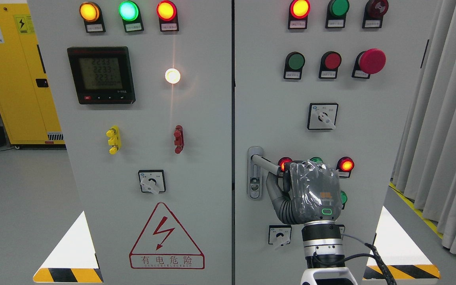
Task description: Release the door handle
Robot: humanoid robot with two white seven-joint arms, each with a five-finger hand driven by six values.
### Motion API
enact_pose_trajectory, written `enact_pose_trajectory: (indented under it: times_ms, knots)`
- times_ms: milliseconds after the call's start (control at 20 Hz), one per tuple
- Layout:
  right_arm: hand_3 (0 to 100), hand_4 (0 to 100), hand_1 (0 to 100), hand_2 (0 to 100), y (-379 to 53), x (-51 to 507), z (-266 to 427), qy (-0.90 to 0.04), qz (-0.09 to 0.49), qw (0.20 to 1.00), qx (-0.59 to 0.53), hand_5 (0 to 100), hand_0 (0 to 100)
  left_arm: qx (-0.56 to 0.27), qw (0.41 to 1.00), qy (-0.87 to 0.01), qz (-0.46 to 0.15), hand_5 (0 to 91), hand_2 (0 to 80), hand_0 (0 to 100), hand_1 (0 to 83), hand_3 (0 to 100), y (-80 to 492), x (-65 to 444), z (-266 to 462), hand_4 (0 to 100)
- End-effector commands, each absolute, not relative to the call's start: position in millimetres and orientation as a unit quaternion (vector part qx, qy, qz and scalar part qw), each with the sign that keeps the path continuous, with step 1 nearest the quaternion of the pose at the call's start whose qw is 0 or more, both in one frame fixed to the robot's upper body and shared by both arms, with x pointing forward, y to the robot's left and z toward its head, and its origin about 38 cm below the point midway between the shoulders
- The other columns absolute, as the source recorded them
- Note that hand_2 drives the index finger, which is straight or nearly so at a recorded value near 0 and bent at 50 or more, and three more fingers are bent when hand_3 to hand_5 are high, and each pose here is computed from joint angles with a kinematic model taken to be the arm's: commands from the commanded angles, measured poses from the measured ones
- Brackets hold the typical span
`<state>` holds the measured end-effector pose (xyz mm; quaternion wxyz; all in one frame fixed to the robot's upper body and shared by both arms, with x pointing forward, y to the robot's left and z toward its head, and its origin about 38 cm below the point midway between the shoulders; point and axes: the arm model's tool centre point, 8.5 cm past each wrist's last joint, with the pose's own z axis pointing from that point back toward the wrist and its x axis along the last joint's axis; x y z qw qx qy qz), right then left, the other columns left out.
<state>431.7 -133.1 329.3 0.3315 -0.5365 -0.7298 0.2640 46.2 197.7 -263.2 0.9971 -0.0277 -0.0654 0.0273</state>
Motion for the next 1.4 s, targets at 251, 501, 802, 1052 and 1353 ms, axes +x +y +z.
enact_pose_trajectory:
  times_ms: [251,501,802,1052,1353]
  knots:
    - [100,98,41,93,-133,431,334,-0.732,0.261,0.328,-0.537,98,71,-0.028,0.997,-0.066,0.027,0.0,0.0,12,55.6,0,198,46,-263,0]
    - [100,98,41,93,-133,431,334,-0.732,0.261,0.328,-0.537,98,71,-0.028,0.997,-0.066,0.027,0.0,0.0,12,55.6,0,198,46,-263,0]
    - [100,98,40,93,-135,430,329,-0.730,0.263,0.331,-0.538,98,71,-0.028,0.997,-0.066,0.027,0.0,0.0,12,55.6,0,198,46,-263,0]
    - [100,98,40,92,-137,424,319,-0.734,0.261,0.339,-0.527,98,71,-0.028,0.997,-0.066,0.027,0.0,0.0,12,55.6,0,198,46,-263,0]
    - [100,96,39,86,-155,403,307,-0.751,0.235,0.331,-0.521,95,72,-0.028,0.997,-0.066,0.027,0.0,0.0,12,55.6,0,198,46,-263,0]
